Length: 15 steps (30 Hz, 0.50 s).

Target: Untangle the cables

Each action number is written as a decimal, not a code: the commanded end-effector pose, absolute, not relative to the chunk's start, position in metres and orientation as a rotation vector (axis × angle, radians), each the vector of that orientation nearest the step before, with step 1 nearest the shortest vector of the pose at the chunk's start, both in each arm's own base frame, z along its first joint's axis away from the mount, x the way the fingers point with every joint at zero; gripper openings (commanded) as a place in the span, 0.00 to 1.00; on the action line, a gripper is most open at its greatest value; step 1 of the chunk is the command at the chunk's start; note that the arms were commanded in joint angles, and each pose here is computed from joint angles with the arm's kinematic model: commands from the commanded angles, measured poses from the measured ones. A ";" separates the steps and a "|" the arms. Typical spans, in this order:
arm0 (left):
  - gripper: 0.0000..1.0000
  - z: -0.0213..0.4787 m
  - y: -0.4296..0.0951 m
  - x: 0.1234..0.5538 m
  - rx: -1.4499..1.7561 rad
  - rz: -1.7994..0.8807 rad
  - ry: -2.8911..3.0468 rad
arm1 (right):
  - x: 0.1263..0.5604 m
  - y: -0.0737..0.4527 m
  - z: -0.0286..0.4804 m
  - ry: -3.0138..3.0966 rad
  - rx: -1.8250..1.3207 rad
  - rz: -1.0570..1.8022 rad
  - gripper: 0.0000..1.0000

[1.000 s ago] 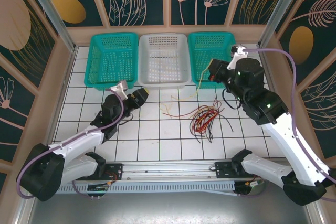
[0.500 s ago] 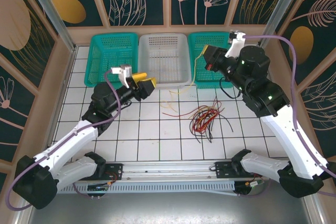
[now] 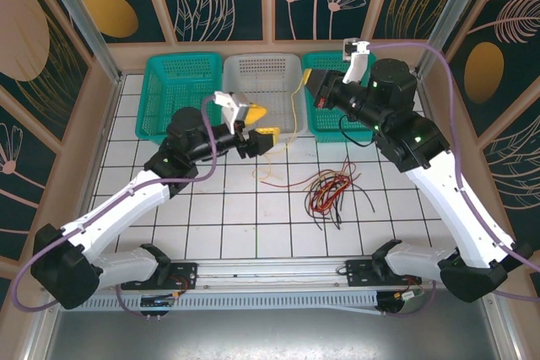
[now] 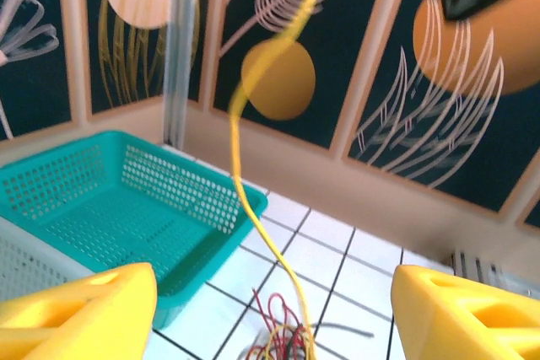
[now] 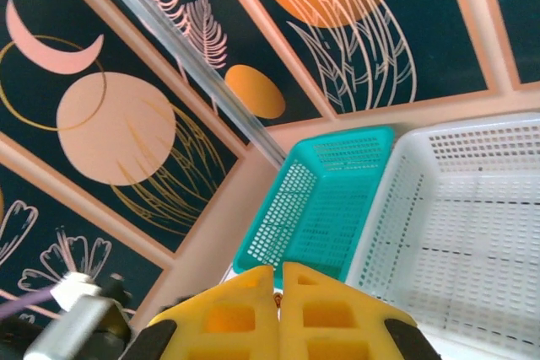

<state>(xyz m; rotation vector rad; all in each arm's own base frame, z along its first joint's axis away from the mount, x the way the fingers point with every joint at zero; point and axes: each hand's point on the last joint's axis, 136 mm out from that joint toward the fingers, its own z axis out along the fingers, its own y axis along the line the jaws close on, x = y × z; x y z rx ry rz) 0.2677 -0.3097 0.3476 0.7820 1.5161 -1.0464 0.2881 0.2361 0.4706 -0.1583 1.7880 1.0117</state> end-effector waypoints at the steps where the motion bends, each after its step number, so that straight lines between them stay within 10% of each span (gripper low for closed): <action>1: 0.73 0.343 -0.315 0.271 0.844 -0.970 1.500 | 0.278 0.238 0.507 1.679 -0.210 1.074 0.00; 15: 0.36 0.327 -0.333 0.274 0.895 -1.020 1.541 | 0.268 0.241 0.518 1.642 -0.246 1.130 0.00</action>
